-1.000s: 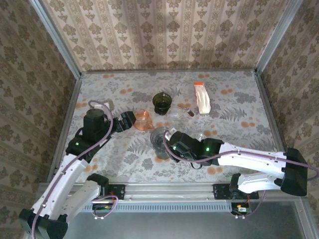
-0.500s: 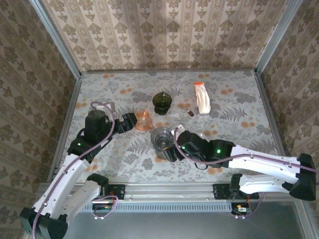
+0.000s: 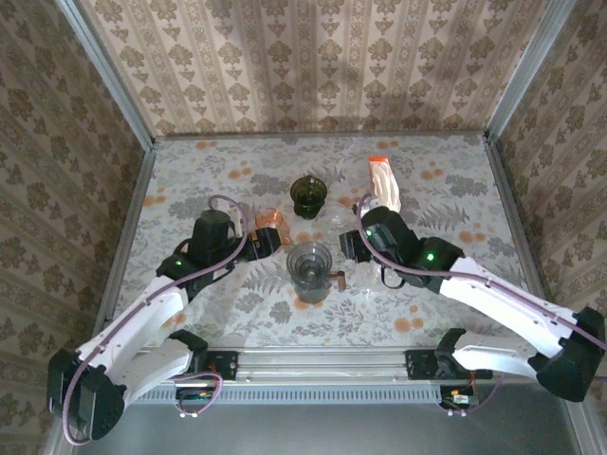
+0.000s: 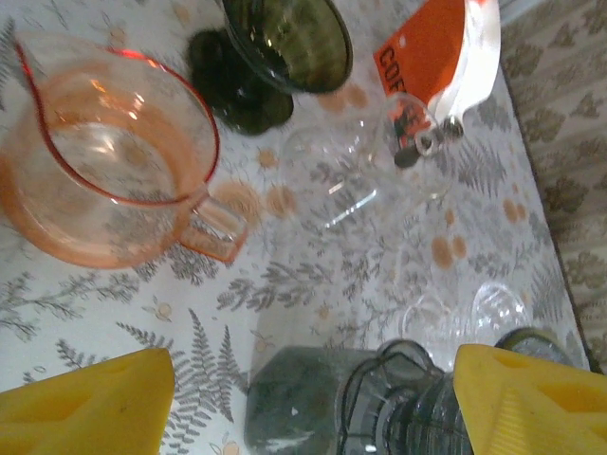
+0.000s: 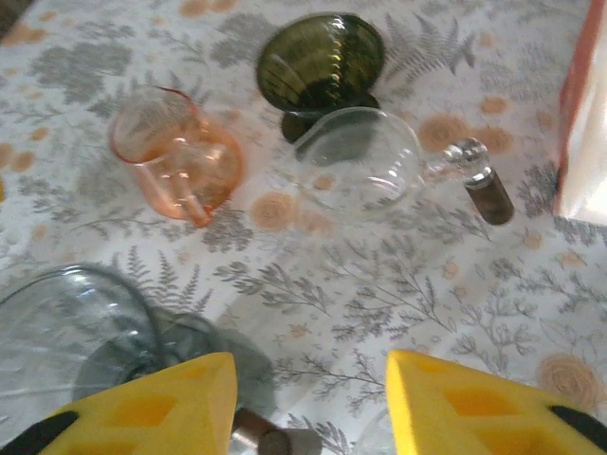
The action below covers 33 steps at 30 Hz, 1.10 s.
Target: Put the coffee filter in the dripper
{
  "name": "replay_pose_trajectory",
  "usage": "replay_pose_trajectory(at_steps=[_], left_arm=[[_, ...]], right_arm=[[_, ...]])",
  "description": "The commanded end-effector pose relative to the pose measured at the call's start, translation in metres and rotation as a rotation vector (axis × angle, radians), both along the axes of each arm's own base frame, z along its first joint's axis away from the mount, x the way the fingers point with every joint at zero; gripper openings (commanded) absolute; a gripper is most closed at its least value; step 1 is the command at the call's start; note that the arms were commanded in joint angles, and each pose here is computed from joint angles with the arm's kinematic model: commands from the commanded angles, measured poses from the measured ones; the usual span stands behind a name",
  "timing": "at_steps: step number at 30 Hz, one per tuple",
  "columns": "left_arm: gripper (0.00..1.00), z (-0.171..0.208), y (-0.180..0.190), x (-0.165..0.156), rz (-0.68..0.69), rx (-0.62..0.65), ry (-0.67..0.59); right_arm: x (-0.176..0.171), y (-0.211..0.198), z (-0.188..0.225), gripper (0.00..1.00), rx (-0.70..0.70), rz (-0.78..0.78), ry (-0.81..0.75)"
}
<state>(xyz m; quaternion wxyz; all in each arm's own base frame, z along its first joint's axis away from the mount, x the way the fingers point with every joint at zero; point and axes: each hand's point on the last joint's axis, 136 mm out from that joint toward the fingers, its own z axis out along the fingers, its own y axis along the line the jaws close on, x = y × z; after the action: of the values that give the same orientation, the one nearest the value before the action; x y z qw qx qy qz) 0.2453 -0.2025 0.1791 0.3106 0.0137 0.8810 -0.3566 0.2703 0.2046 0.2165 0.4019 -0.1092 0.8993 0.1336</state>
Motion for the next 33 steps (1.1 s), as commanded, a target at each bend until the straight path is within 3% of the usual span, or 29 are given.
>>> replay_pose_trajectory(at_steps=[1, 8, 15, 20, 33], left_arm=[[0.79, 0.015, -0.003, 0.005, -0.005, 0.01, -0.053], [0.94, 0.015, 0.002, 0.005, 0.018, 0.01, -0.069], [0.95, 0.012, 0.002, 0.004, 0.008, 0.015, -0.064], [0.96, 0.014, 0.005, 0.005, 0.008, 0.029, -0.07], [0.96, 0.009, 0.012, 0.01, 0.031, 0.021, -0.046]], right_arm=[[0.024, -0.029, 0.001, 0.43, -0.039, -0.104, 0.029], [0.088, -0.083, -0.004, 0.34, -0.073, -0.277, 0.072], [0.15, -0.108, -0.03, 0.27, -0.183, -0.318, 0.128], [0.174, -0.107, -0.048, 0.25, -0.266, -0.297, 0.17], [0.201, -0.112, -0.069, 0.21, -0.292, -0.318, 0.199]])
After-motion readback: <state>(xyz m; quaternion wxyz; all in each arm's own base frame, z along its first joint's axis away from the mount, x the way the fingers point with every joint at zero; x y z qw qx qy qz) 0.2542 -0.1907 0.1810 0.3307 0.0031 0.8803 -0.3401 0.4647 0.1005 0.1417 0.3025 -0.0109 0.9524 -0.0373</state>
